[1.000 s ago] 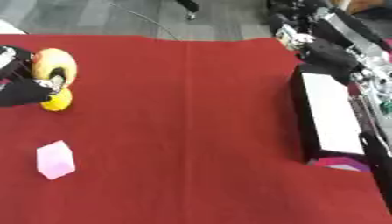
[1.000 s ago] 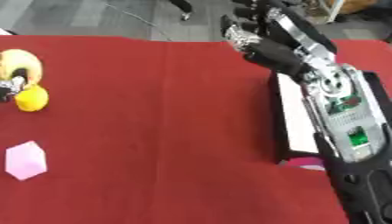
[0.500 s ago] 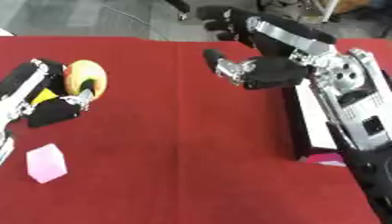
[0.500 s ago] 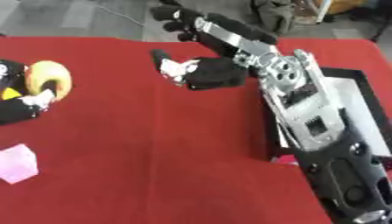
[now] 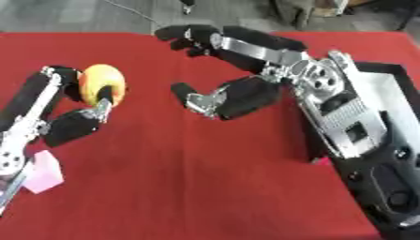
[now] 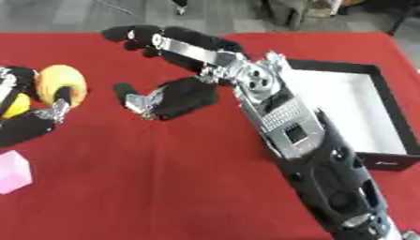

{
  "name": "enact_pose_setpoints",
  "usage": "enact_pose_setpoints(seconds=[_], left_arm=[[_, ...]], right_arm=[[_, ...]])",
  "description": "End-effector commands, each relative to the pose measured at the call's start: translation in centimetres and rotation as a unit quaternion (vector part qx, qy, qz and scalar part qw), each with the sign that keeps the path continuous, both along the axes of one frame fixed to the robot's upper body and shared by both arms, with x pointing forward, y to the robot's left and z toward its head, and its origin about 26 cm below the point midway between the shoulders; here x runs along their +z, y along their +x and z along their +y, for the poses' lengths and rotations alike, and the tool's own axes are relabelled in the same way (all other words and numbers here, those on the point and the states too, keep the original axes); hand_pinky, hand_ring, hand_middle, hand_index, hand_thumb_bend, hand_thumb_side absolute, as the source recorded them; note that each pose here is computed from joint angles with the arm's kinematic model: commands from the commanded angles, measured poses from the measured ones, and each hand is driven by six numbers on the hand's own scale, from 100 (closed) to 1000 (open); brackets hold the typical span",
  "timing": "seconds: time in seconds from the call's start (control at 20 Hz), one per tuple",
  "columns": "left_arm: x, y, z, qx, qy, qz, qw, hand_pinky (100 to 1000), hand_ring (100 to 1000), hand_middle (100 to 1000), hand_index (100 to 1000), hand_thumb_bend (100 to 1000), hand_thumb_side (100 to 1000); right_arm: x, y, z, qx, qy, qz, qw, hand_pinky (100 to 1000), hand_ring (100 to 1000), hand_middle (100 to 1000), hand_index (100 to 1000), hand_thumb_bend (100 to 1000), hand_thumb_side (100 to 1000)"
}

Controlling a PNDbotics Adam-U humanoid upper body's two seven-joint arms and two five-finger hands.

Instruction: Pick up the objects with one hand, pass them to the other hand, and then place them into the box on the other side of the table.

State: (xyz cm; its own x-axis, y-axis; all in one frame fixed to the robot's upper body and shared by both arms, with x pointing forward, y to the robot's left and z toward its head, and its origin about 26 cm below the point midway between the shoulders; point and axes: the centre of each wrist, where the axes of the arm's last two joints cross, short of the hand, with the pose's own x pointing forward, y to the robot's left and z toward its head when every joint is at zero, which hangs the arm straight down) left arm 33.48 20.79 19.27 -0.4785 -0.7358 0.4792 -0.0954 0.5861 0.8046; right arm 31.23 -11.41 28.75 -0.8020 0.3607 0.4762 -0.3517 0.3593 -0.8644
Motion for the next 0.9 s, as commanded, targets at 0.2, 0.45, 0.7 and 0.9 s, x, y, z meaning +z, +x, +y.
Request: enact_pose_setpoints(seconds=[0.2, 0.45, 0.7, 0.9], left_arm=[[0.4, -0.5, -0.8, -0.035, 0.007, -0.041, 0.999, 601, 492, 420, 506, 100, 469], [0.2, -0.8, -1.3, -0.060, 0.021, -0.055, 0.996, 606, 494, 423, 507, 100, 469], [0.1, -0.9, -1.6, -0.076, 0.024, -0.063, 0.995, 609, 495, 424, 506, 100, 467], [0.2, -1.1, -1.8, -0.090, 0.028, -0.078, 0.992, 614, 497, 426, 508, 100, 460]], right_arm=[[0.6, -0.1, 1.5, 0.017, -0.021, -0.014, 1.000, 984, 1000, 1000, 1000, 100, 297], [0.5, 0.1, 2.7, 0.018, -0.035, -0.014, 0.999, 984, 1000, 1000, 1000, 100, 281], [0.2, 0.5, 3.4, 0.014, -0.042, -0.009, 0.999, 983, 1000, 1000, 1000, 100, 267], [-0.1, 0.9, 3.6, 0.009, -0.049, -0.005, 0.999, 981, 1000, 1000, 1000, 100, 265]])
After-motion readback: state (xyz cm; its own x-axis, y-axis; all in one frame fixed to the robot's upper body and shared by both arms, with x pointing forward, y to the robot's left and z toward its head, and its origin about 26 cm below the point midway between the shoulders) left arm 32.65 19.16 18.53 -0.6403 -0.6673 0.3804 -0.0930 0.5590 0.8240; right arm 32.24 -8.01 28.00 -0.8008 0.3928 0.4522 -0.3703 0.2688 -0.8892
